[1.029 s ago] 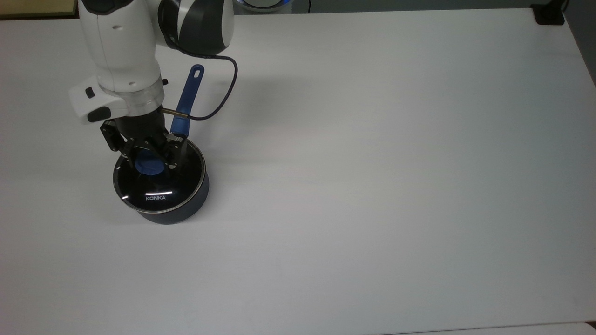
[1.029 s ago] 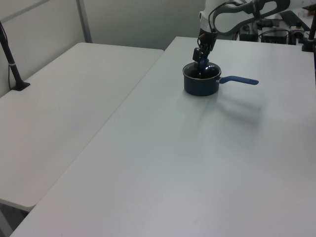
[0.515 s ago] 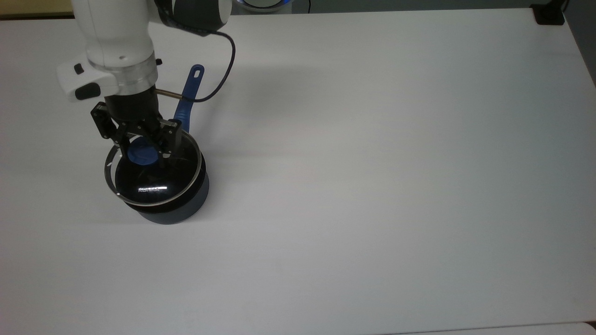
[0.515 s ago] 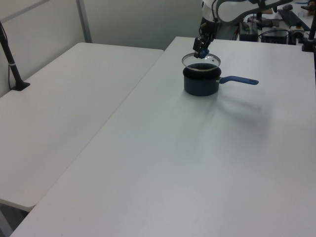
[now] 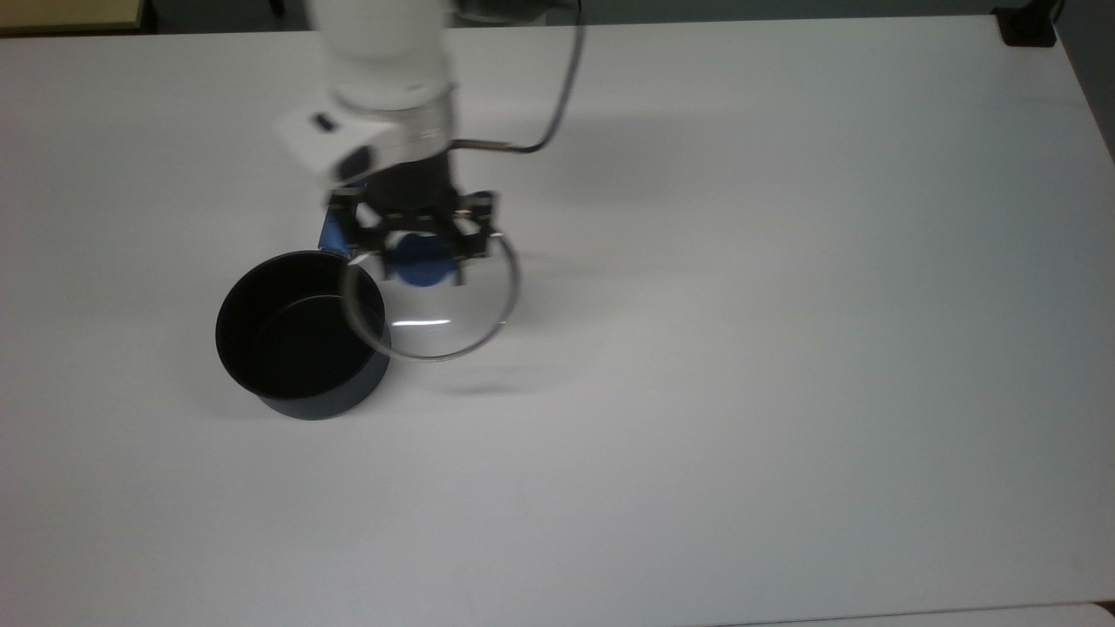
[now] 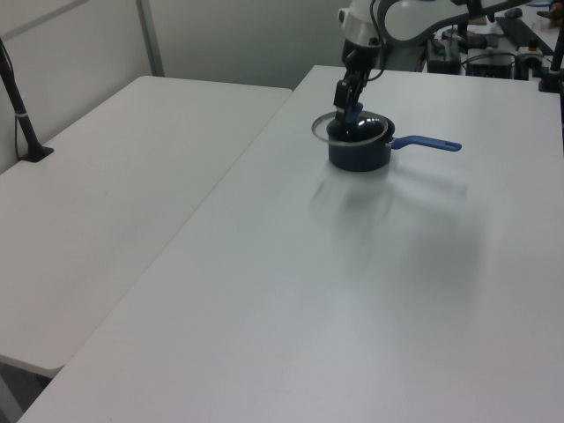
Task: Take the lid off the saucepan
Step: 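Lift the glass lid off the saucepan and carry it aside, then lower the glass lid onto the table beside the saucepan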
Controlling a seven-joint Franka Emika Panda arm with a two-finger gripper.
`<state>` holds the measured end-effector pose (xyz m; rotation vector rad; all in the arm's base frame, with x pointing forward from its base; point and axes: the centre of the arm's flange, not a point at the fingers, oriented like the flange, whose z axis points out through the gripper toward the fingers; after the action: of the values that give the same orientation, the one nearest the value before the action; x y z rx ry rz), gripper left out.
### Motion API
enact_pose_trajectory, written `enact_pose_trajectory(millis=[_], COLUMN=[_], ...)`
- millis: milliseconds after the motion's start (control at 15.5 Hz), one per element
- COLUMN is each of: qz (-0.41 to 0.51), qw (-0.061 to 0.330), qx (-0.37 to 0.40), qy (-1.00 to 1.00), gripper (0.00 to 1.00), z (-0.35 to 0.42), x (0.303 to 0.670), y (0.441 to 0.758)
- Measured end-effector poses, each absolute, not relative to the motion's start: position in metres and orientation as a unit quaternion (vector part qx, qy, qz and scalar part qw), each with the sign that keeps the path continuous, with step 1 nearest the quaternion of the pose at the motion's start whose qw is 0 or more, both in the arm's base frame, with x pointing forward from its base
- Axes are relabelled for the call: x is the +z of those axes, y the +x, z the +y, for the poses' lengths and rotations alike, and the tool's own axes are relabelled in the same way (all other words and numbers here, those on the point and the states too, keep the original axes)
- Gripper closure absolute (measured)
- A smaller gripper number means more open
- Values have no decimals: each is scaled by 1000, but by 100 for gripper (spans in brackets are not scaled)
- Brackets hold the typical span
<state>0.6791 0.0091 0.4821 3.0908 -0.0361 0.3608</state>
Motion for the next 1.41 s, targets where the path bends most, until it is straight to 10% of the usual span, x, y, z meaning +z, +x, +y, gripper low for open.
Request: enact_pose_trajectory(millis=[1415], qz=[3], qw=[36], qx=[56], qy=[998], gripper=[33], z=[139], x=[349], y=[681])
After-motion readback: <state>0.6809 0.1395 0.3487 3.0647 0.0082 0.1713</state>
